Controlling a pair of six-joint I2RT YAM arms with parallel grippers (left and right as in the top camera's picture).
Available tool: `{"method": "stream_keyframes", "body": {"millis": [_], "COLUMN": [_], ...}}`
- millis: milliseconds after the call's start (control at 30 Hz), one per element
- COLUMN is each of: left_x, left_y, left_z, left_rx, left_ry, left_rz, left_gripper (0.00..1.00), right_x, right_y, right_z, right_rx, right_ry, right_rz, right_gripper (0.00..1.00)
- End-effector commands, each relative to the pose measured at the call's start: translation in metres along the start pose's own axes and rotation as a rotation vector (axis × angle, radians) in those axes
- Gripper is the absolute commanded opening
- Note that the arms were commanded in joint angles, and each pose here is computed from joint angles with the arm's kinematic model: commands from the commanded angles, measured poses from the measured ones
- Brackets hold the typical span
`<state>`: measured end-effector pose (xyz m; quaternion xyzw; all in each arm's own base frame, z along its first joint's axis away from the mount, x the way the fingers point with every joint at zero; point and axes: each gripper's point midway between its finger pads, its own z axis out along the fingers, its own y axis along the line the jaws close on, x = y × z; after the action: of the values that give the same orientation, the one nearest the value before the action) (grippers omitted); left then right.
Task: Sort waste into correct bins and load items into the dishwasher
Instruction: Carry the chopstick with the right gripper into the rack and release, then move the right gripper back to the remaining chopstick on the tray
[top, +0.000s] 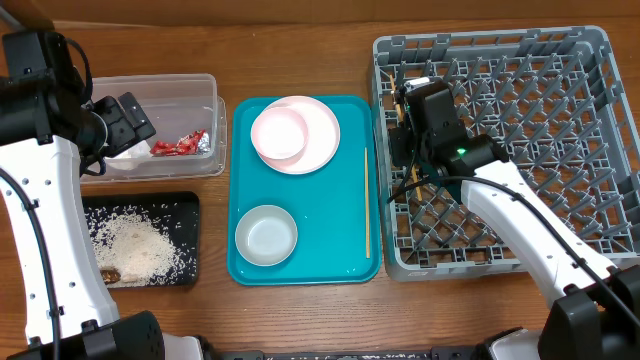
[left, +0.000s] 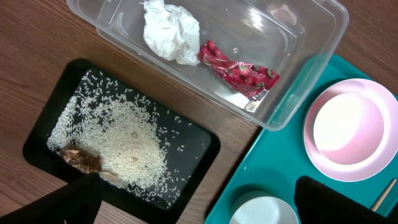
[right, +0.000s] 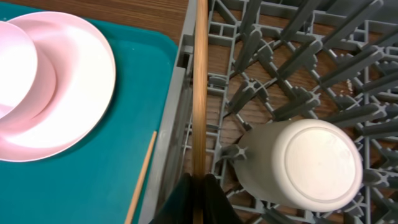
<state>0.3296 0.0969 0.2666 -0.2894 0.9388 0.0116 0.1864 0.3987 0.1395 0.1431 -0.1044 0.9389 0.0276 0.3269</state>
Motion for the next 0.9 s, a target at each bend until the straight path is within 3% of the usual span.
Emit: {"method": "stream_keyframes", "body": {"millis": [0,233,400,600,733,800,867], "left_x": [0.000,0.000,0.000,0.000,0.000,0.000,0.000], "left_y": [0.000,0.000,0.000,0.000,0.000,0.000,0.000], "left_z": [0.002,0.002,0.002,0.002,0.002,0.002,0.002], "left_rx": [0.004,0.004,0.004,0.004,0.004,0.004,0.004], "left_ry": [0.006,0.006,0.006,0.006,0.006,0.006,0.006], "left_rz": [-0.019,-0.019,-0.019,-0.019,-0.019,-0.019,-0.019], "left_gripper": [1.00,1.00,1.00,1.00,1.00,1.00,1.00], "right_x": [-0.010,-0.006,-0.006,-0.003,0.001,0.003,0.005], "right_y": [0.005,0.005,0.005,0.031,0.060,0.069,0.076], "right_z": [-0.009,-0.008,-0.008,-0.011,-0.019,-0.021,-0.023], "right_rx": [-0.036,-0.035,-0.035,-0.185,-0.331,-0.363,-0.375], "right_ry": [-0.026,-0.011,-0.010,0.030,0.084,0.102,0.121], "right_rz": [0.008,0.007,0.008,0.238,0.331,0.354,0.391], "right_gripper": [0.05,0.28,0.34,0.41,0.51,0.63,0.85]}}
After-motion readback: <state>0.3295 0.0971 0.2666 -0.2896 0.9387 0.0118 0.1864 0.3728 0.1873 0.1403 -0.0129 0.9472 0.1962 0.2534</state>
